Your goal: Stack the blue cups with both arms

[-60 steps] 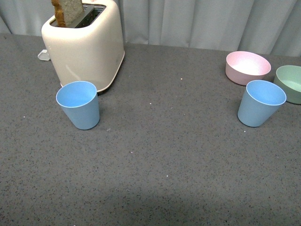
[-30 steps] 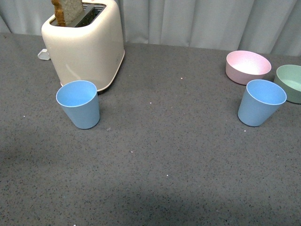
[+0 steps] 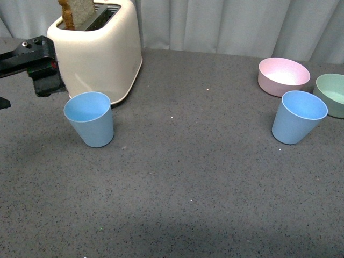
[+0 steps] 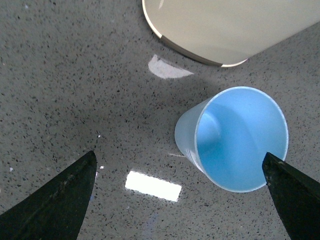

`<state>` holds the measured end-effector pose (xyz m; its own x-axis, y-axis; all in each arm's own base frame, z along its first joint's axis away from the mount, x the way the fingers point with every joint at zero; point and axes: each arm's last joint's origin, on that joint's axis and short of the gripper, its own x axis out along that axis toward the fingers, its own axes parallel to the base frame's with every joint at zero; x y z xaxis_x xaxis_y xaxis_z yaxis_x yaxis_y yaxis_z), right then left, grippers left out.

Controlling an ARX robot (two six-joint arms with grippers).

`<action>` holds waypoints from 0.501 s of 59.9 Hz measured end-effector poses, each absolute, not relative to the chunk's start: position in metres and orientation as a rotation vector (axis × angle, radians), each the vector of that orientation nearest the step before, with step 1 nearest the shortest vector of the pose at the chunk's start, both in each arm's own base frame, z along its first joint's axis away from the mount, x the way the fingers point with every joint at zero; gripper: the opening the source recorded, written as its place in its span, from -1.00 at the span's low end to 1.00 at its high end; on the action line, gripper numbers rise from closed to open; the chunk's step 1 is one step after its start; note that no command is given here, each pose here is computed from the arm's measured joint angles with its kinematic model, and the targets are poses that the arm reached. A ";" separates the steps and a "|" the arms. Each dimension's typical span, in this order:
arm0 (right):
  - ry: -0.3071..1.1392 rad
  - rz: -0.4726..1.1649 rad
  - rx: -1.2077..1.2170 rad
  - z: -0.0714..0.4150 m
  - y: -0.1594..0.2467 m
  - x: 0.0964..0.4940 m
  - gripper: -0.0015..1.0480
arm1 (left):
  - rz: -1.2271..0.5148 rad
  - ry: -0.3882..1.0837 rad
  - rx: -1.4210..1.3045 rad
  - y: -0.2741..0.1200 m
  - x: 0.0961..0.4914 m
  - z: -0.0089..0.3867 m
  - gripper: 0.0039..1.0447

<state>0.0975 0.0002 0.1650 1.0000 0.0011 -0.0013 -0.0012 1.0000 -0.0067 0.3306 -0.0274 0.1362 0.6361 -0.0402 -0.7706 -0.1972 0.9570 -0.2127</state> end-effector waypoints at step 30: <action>0.001 0.001 -0.007 0.165 0.000 0.098 0.81 | 0.156 1.081 -0.373 -0.035 0.360 0.108 0.87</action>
<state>0.0975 0.0002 0.1650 1.0000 0.0011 -0.0013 -0.0012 1.0000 -0.0067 0.3597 -0.0347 0.1080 0.4669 -0.0563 -0.8825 -0.3037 0.9271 -0.2198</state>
